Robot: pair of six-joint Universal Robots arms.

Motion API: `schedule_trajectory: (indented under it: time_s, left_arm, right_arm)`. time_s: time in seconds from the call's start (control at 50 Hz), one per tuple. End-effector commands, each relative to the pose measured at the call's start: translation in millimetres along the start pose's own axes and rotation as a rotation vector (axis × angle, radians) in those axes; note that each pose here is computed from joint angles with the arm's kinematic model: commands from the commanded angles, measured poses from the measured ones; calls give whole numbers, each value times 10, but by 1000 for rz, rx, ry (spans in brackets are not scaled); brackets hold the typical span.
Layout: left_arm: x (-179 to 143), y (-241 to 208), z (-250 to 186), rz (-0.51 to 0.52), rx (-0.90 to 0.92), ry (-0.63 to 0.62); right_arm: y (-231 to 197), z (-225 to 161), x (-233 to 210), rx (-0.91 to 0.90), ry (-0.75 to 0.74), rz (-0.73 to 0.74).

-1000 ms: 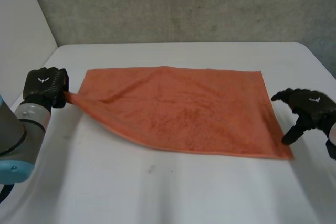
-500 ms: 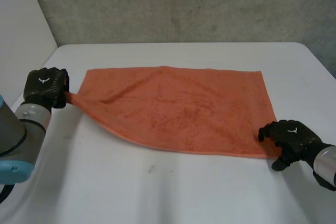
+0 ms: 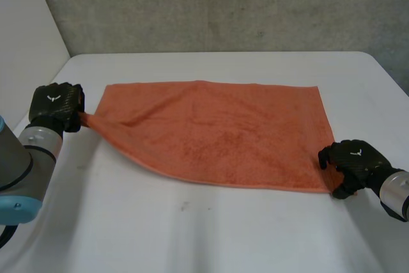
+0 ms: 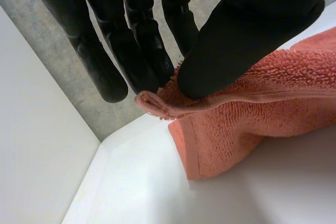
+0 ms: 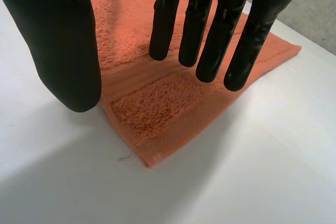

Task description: Fold the laundry

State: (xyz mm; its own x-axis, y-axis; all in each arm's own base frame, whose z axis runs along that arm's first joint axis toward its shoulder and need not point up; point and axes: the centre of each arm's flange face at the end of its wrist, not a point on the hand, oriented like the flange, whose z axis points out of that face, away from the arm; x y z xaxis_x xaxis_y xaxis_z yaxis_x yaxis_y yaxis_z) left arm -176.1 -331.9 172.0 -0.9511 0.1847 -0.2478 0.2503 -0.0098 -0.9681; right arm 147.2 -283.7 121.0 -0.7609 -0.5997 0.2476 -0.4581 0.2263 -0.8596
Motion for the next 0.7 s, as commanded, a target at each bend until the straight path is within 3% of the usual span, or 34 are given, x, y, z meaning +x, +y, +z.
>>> schedule_trajectory:
  time_s: [0.02,0.36,0.7]
  left_arm:
    - [1,0,0,0,0,0]
    - [6,-2,-2,0,1,2]
    - [15,-3,-57,0,-5,5]
  right_arm:
    - [5,95,90,-1,33,-14]
    - [-12,192,252,-6,88,-12]
    - [-189,49,276,15,102,-22]
